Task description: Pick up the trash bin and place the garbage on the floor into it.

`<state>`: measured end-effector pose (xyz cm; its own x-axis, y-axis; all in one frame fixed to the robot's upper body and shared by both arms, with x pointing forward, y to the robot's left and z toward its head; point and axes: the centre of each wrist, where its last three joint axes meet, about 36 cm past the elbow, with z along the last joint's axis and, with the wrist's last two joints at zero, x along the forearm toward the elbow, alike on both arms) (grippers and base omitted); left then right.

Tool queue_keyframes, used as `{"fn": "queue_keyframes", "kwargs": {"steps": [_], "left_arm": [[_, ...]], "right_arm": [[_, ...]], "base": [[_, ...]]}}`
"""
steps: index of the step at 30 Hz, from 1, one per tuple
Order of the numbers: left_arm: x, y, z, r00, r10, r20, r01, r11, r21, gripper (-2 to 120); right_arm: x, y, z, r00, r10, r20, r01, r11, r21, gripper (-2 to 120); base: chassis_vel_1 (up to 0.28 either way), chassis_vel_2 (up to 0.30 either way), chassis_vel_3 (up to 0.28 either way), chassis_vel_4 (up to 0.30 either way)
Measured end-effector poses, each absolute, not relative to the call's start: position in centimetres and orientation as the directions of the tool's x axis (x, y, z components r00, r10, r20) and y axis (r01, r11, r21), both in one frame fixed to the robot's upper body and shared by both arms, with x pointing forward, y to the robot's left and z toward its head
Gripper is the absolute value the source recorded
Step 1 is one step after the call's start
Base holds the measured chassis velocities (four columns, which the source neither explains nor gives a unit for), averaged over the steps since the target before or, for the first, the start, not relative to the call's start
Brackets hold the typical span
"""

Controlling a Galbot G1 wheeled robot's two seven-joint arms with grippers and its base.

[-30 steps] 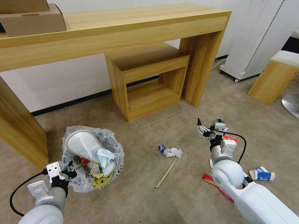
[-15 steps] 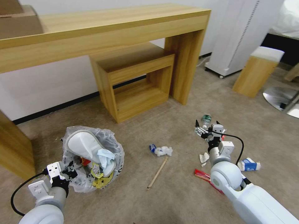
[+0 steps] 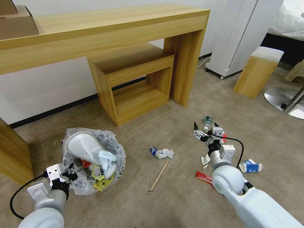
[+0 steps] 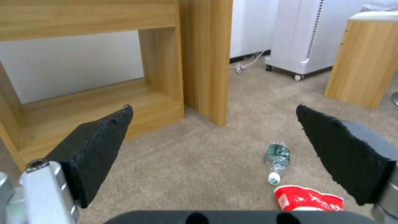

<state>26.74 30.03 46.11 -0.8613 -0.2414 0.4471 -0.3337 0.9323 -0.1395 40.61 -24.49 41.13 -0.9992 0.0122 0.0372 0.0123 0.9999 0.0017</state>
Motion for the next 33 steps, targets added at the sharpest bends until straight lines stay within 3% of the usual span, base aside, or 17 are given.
{"fn": "queue_keyframes", "kwargs": {"steps": [17, 33], "left_arm": [[26.7, 29.9, 46.0, -0.856, -0.232, 0.461, -0.338, 0.927, -0.162, 0], [26.7, 29.7, 46.1, -0.854, -0.234, 0.465, -0.343, 0.924, -0.166, 0]], "right_arm": [[41.6, -25.2, 41.4, -1.000, 0.000, -0.008, 0.000, 1.000, -0.016, 100], [40.8, -23.0, 41.2, -0.994, -0.084, -0.076, -0.084, 0.996, -0.003, 100]], "base": [[-0.034, -0.036, -0.030, -0.030], [0.000, 0.000, 0.000, 0.000]]}}
